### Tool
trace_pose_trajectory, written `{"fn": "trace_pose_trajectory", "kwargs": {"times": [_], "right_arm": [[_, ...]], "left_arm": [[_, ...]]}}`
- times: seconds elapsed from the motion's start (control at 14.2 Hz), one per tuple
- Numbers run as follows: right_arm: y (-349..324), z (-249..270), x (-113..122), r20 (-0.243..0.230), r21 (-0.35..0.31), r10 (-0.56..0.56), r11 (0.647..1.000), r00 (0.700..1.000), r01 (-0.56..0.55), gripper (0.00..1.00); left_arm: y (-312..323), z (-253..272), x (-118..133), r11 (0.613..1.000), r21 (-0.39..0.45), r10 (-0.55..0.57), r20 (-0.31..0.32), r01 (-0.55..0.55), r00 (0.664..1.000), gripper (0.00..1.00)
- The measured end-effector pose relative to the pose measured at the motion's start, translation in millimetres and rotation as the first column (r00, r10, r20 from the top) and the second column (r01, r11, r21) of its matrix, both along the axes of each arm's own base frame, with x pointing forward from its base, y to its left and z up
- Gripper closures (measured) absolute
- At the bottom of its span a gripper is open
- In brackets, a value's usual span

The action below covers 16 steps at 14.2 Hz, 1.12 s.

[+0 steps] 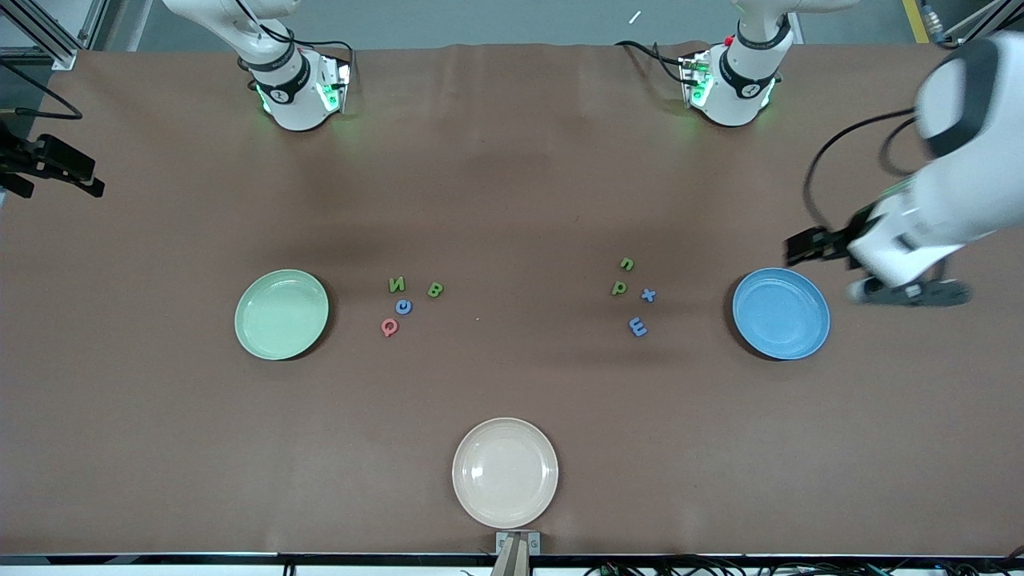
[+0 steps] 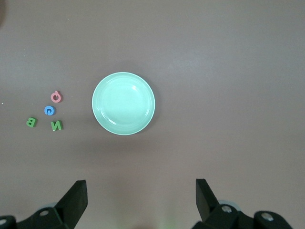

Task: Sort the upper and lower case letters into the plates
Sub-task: 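Reach the left gripper to the blue x while the right gripper reaches the pink Q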

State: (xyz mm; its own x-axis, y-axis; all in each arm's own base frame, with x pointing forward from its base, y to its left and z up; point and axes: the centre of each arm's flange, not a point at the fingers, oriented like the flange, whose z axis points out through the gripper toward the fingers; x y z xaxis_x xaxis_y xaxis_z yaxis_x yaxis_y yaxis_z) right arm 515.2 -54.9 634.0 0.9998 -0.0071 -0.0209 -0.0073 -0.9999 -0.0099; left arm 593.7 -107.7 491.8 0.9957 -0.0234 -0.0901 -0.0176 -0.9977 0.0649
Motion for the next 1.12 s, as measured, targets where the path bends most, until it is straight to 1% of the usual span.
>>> {"fn": "trace_pose_trajectory", "kwargs": {"times": [0.21,0.42,0.49,0.7,0.77,0.84,0.98,1.12], "right_arm": [[-2,-11,7,-0.02,-0.001,-0.003,1.0,1.0,0.003,0.0],[-7,-41,29,-0.034,-0.01,-0.008,1.0,0.999,0.007,0.0],[-9,-57,38,-0.053,-0.013,-0.009,1.0,0.999,0.008,0.0],[-10,-114,64,-0.136,-0.015,-0.011,1.0,0.991,0.009,0.0],[-6,-125,70,-0.147,-0.009,-0.027,1.0,0.989,0.026,0.0],[1,-131,74,-0.15,0.013,-0.058,0.998,0.987,0.061,0.0],[25,-137,81,-0.138,0.051,-0.116,0.991,0.984,0.124,0.0],[55,-151,87,-0.118,0.056,-0.147,0.986,0.982,0.154,0.0]], "left_arm": [[-38,-62,-11,1.0,-0.008,0.03,0.024,-0.03,0.999,0.0],[-61,-111,-24,0.998,-0.019,0.056,0.038,-0.055,0.998,0.0],[-67,-128,-28,0.998,-0.021,0.064,0.045,-0.063,0.997,0.0],[-90,-187,-43,0.995,0.009,0.096,0.077,-0.097,0.992,0.0],[-100,-204,-47,0.994,0.02,0.109,0.081,-0.111,0.991,0.0],[-110,-219,-52,0.992,0.029,0.124,0.083,-0.126,0.989,0.0],[-128,-242,-61,0.986,0.04,0.157,0.087,-0.161,0.984,0.0],[-136,-255,-70,0.982,0.037,0.178,0.107,-0.183,0.978,0.03]]}}
